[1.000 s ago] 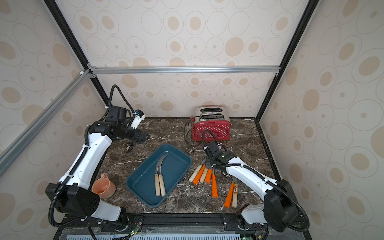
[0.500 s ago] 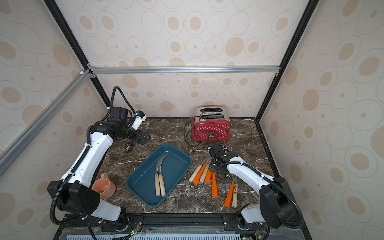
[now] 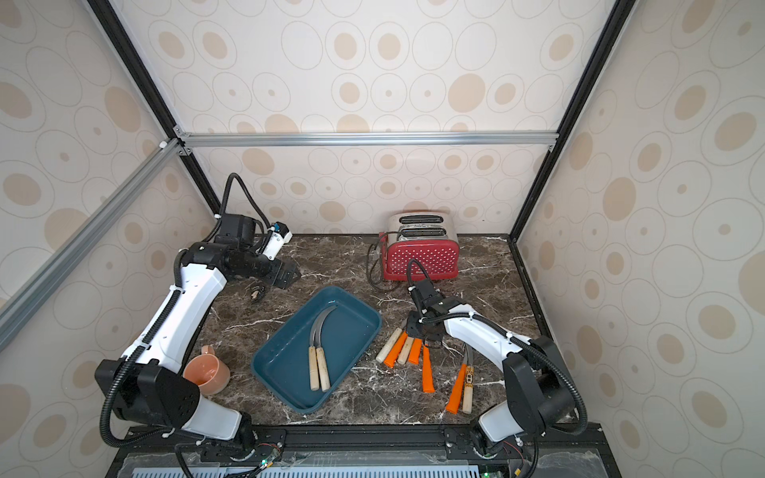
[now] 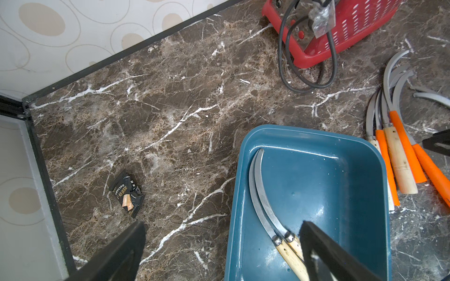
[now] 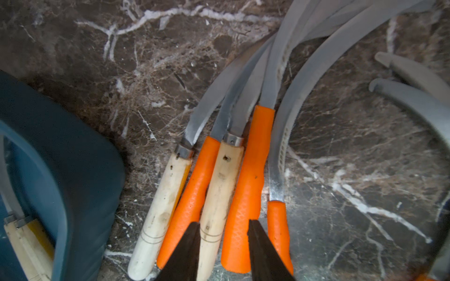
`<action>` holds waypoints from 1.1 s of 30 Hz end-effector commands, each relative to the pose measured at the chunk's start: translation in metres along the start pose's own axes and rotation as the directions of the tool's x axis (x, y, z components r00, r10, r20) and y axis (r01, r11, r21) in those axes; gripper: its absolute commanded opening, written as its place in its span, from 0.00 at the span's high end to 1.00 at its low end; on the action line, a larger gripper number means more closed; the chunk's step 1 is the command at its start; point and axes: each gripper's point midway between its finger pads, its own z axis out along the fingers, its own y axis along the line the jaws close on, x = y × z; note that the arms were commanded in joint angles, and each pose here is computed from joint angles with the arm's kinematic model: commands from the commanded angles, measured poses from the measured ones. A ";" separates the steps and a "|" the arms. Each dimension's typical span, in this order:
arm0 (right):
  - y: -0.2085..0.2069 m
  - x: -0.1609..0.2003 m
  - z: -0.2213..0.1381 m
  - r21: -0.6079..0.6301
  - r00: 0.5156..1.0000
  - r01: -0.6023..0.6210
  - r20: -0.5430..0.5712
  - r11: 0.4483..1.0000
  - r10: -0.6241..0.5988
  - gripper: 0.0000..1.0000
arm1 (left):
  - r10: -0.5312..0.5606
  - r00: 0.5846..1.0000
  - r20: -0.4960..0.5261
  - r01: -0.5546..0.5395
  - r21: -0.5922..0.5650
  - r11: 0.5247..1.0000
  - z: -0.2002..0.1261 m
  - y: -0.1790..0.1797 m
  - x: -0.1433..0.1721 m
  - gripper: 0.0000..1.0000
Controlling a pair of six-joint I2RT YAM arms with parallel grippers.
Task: Put small sickles into storage boxes
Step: Pick up the sickle at the center of the board.
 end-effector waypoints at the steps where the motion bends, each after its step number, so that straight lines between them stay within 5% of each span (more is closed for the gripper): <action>1: 0.010 -0.005 0.000 -0.034 1.000 0.008 -0.004 0.999 -0.008 0.64 | 0.046 0.999 -0.019 -0.046 -0.009 0.999 -0.006 -0.002 0.006 0.01; 15: 0.033 -0.004 0.007 -0.090 0.998 0.031 -0.052 0.995 -0.036 0.65 | 0.056 0.998 -0.012 -0.056 -0.006 0.998 -0.007 -0.005 0.005 0.01; 33: 0.029 -0.001 0.016 0.053 0.995 0.082 -0.066 0.995 -0.079 0.65 | 0.066 0.998 -0.005 -0.066 0.004 0.998 -0.006 -0.007 0.005 0.01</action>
